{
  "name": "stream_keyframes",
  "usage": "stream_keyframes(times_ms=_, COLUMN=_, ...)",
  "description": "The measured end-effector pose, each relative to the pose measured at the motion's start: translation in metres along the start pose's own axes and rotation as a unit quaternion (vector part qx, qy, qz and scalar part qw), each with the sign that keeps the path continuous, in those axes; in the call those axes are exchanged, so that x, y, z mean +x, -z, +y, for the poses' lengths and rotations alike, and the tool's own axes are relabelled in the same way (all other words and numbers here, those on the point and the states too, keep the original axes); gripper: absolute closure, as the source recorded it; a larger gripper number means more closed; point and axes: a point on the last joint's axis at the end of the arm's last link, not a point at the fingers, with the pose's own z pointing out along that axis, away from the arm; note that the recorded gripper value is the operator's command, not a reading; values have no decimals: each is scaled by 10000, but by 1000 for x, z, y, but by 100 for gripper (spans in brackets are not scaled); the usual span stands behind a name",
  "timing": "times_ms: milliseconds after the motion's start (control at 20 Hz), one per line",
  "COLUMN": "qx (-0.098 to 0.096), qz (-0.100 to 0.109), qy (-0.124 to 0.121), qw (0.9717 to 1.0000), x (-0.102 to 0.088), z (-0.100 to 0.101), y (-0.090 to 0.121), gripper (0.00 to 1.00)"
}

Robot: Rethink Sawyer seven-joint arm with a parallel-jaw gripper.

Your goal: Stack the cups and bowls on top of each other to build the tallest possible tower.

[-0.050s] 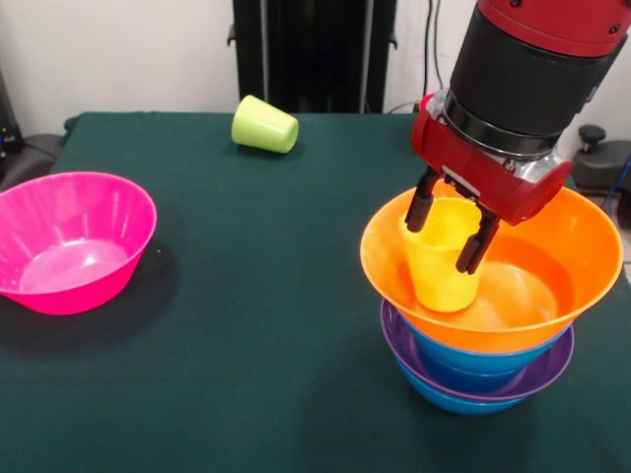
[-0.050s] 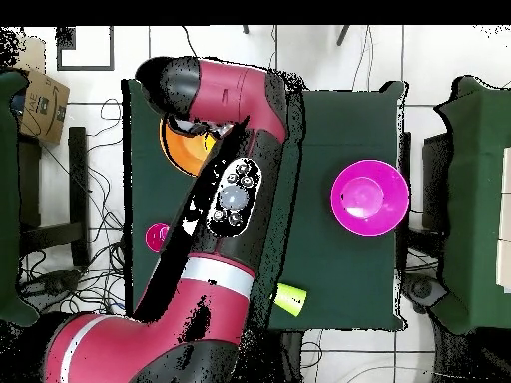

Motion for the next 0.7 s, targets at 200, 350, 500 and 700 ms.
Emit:
stream_keyframes(times_ms=200, qx=15, qz=-17, qy=-3, qw=10000, x=-1, z=-1, y=0, gripper=0)
stream_keyframes(times_ms=350, qx=28, qz=-35, qy=-4, qw=10000, x=-1, z=-2, y=1, gripper=0)
stream_keyframes(times_ms=500, qx=44, qz=-58, qy=-8, qw=10000, x=-2, z=-3, y=1, gripper=0)
stream_keyframes(times_ms=700, qx=53, qz=-79, qy=2, qw=10000, x=-1, z=-2, y=3, gripper=0)
